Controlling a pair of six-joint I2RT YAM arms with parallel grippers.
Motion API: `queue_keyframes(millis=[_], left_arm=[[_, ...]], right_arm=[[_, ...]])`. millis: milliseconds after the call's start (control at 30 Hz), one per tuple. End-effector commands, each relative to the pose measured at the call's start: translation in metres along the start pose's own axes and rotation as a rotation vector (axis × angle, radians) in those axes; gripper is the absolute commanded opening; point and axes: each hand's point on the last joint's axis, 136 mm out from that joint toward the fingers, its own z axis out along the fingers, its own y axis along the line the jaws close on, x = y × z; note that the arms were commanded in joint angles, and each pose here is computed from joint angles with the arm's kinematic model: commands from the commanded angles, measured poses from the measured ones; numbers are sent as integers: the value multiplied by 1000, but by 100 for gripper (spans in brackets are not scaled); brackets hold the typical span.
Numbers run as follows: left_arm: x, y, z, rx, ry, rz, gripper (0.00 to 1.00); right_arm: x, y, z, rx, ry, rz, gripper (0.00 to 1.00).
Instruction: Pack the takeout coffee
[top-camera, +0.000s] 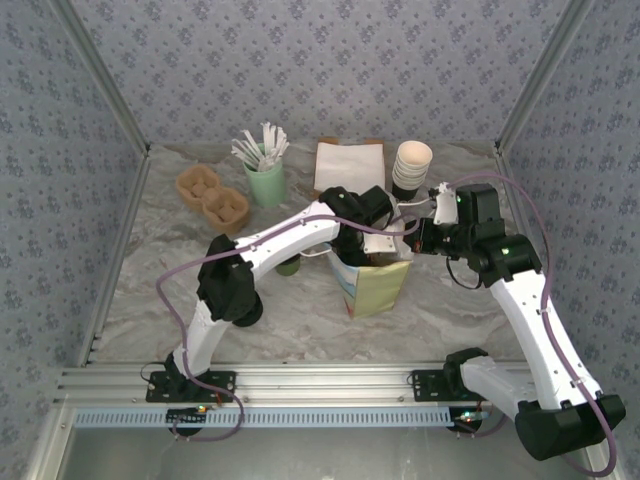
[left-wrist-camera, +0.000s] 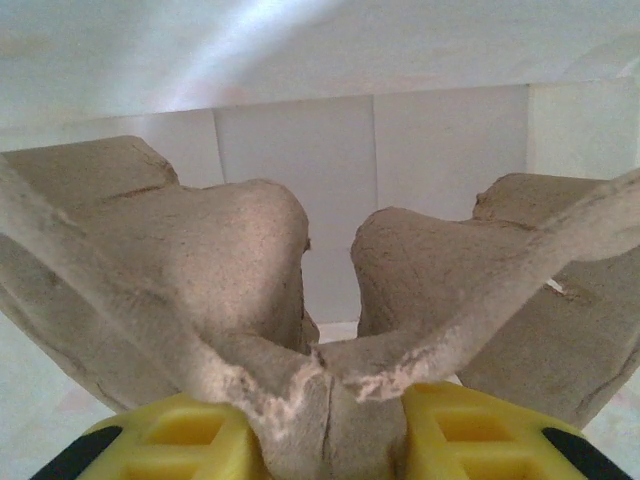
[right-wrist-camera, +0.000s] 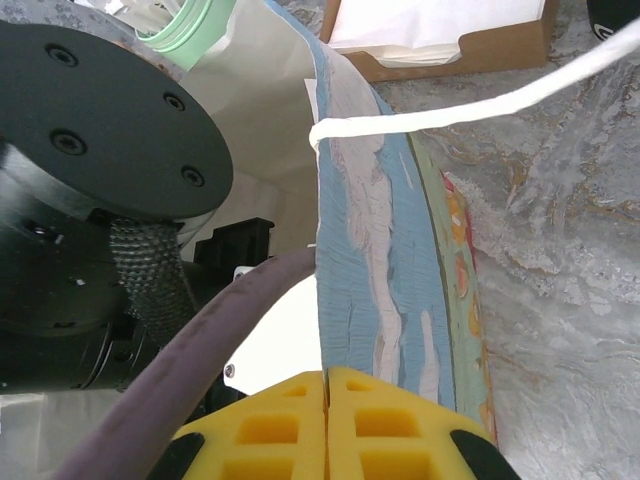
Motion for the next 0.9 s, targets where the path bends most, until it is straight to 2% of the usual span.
queue_keyframes(millis=[0,633,867], left_arm=[[4,-5,13,18,34,31,35],[6,-5,32,32,33,37,42],[6,0,31,26,21,35,52]], right_arm=[[3,2,-7,-4,2,-20,5],[3,0,-7,-2,2,-19,5],[3,-1,-4,-4,9,-16,5]])
